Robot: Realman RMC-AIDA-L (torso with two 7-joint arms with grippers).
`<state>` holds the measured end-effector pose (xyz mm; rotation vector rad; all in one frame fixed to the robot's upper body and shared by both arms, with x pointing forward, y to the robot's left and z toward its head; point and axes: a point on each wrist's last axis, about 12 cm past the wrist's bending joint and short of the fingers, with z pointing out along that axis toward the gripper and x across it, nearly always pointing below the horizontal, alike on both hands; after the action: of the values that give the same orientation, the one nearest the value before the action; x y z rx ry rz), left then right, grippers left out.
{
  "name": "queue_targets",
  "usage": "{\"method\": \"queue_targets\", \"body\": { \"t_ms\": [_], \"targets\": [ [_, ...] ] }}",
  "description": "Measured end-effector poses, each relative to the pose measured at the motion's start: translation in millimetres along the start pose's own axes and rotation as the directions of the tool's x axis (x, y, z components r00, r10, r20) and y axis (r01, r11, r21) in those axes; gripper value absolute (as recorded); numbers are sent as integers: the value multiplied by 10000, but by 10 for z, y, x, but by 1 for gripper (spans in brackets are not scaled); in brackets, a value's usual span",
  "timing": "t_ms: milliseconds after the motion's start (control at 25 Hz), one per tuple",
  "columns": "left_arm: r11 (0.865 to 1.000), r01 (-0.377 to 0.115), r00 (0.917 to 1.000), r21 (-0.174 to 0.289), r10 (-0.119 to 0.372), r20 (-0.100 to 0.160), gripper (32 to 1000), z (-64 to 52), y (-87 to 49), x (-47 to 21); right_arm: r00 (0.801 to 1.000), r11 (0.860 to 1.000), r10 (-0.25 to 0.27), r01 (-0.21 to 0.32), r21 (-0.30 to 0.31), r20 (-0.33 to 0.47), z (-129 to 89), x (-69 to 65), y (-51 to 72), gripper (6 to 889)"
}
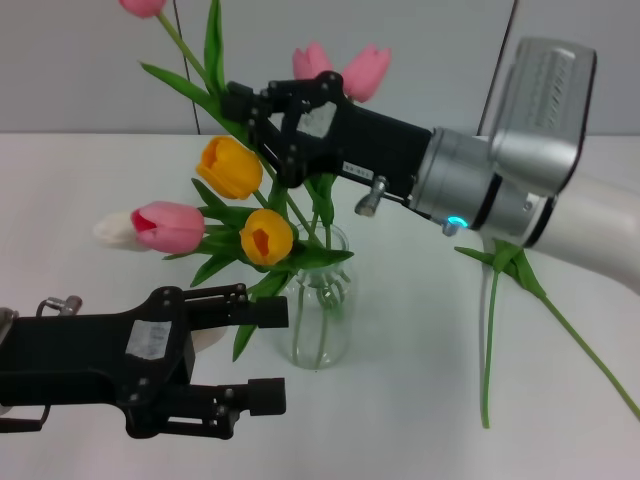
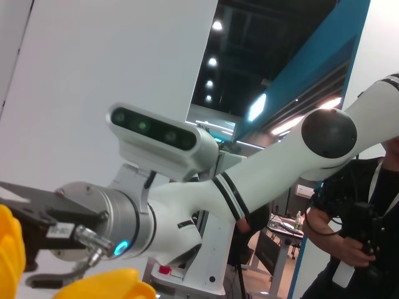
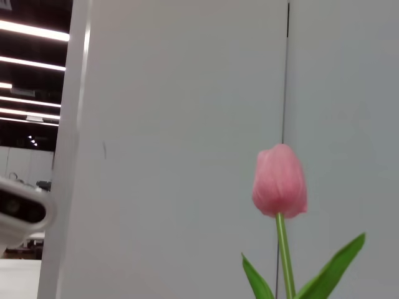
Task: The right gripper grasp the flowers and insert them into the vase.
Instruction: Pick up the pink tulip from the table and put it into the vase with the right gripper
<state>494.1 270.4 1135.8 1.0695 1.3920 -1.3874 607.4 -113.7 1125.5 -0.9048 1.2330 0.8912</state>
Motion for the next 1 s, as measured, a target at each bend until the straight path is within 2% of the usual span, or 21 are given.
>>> {"method": "queue_targets", "body": {
  "t_ms": [240,1000],
  "targets": [
    [10000,-5,10000,-20,5,10,838,-6,-2,10,9993,9994,-333,332,75,160,-133,40,22,20],
    [10000,35,10000,-60,-35,20,839,-18,-13,24,9997,9974,-252,255,673,-55,-505,203,44,37]
  ]
}}
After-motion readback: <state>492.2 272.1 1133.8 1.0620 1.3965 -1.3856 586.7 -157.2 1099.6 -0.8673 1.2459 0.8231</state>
